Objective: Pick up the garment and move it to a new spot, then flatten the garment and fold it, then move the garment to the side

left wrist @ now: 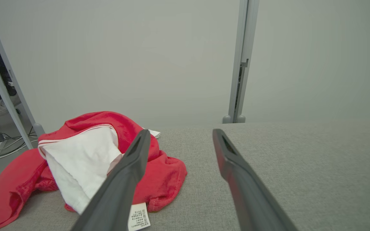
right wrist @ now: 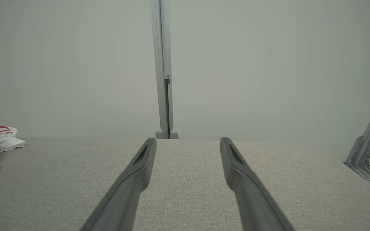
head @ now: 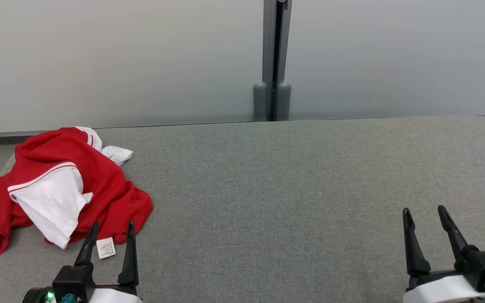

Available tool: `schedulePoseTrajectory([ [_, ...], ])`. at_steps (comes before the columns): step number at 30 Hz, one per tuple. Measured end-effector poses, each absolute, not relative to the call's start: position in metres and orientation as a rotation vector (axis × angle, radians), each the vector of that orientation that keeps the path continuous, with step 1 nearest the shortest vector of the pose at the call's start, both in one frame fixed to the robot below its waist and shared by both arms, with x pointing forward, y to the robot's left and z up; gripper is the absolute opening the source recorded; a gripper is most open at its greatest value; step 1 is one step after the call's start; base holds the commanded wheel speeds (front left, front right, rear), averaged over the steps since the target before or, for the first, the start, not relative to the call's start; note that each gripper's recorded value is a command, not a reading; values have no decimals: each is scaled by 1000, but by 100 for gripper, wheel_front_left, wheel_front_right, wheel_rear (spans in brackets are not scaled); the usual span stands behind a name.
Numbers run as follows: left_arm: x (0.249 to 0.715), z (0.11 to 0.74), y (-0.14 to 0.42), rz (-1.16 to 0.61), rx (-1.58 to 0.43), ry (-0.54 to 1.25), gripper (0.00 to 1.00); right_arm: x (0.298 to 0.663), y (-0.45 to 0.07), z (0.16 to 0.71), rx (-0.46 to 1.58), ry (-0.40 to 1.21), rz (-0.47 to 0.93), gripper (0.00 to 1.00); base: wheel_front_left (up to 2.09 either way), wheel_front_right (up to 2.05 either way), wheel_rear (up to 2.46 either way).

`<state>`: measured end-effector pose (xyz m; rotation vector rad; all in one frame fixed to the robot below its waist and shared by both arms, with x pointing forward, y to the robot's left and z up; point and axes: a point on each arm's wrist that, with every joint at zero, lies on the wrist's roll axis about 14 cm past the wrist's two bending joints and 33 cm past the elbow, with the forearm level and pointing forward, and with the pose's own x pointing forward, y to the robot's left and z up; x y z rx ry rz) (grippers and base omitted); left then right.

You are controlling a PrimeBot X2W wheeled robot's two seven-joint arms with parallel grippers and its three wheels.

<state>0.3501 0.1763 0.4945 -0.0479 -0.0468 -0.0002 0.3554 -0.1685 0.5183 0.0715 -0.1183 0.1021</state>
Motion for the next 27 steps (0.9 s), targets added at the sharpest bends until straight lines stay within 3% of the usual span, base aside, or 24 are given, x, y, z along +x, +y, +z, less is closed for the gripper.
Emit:
schedulePoseTrajectory([
  [17, 347, 493, 181, 14, -52, -44, 100, 356, -165, 514, 80, -106, 108, 100, 0, 0, 0],
  [27, 320, 494, 217, 136, -57, -53, 100, 366, -118, 514, 97, -98, 250, 100, 0, 0, 0],
])
